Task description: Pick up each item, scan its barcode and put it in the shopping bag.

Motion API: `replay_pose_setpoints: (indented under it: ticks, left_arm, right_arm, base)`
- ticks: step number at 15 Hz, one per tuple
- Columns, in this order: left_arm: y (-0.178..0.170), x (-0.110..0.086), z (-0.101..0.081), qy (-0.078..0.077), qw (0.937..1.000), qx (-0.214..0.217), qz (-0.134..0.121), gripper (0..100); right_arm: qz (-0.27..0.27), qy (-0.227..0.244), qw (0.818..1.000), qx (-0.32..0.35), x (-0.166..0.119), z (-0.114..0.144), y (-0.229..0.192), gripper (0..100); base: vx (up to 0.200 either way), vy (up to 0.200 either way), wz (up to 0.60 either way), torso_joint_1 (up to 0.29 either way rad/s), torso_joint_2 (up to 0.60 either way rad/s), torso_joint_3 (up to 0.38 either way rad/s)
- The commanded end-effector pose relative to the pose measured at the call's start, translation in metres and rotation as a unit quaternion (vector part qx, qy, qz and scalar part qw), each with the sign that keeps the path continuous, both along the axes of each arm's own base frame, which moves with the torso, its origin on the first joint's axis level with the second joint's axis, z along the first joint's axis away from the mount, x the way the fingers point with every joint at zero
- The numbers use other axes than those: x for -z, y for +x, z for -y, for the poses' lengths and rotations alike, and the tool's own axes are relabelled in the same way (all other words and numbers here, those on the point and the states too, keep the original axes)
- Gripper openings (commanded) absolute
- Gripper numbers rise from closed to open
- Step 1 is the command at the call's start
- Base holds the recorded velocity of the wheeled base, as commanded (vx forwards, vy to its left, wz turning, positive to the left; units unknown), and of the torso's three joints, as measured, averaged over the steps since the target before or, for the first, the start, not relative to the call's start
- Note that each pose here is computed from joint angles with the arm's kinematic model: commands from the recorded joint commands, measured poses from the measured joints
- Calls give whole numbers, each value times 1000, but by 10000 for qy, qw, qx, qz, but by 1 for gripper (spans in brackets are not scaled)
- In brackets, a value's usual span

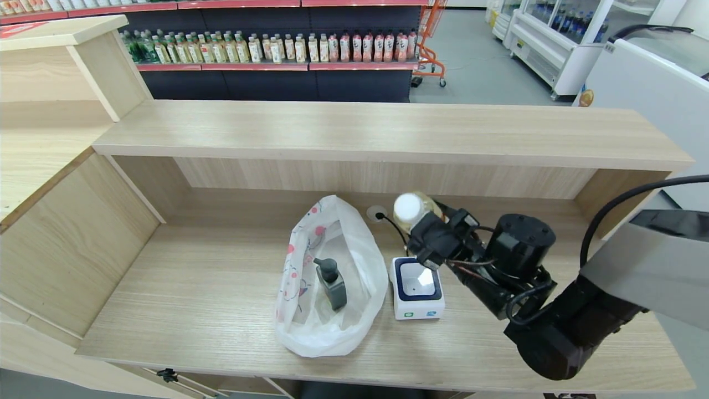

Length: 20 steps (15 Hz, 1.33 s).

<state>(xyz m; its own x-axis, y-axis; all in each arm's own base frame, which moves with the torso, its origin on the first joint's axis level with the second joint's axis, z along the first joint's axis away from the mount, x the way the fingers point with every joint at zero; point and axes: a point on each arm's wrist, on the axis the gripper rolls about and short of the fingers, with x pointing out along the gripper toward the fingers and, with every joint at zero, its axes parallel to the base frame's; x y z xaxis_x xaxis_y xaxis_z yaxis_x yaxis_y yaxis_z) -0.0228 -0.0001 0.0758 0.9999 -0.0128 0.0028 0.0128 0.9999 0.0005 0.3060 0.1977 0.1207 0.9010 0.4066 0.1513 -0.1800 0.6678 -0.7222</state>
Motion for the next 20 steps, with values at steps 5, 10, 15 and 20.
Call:
replay_pose_setpoints:
  ticks: [5, 10, 15, 20]
  left_arm:
    - [0, 0, 0, -2, 10000, 5, 1, 100]
    - [0, 0, 0, -25, 10000, -2, 1, 100]
    - [0, 0, 0, 6, 10000, -2, 2, 100]
    - [0, 0, 0, -10, 10000, -2, -6, 100]
  right_arm:
    - [-716, 2811, 9559, 453, -87, 29, -38, 0]
    - [-1443, 3504, 9251, 244, -73, 54, -39, 0]
    - [-1974, 3322, 9220, -243, -51, 48, -32, 0]
    - [-2636, 3271, 9053, -621, -13, 41, -9, 0]
  base:
    - [0, 0, 0, 0, 0, 0]
    - [0, 120, 0, -3, -2, 3]
    - [0, 120, 0, 13, 5, 0]
    - [0, 0, 0, 0, 0, 0]
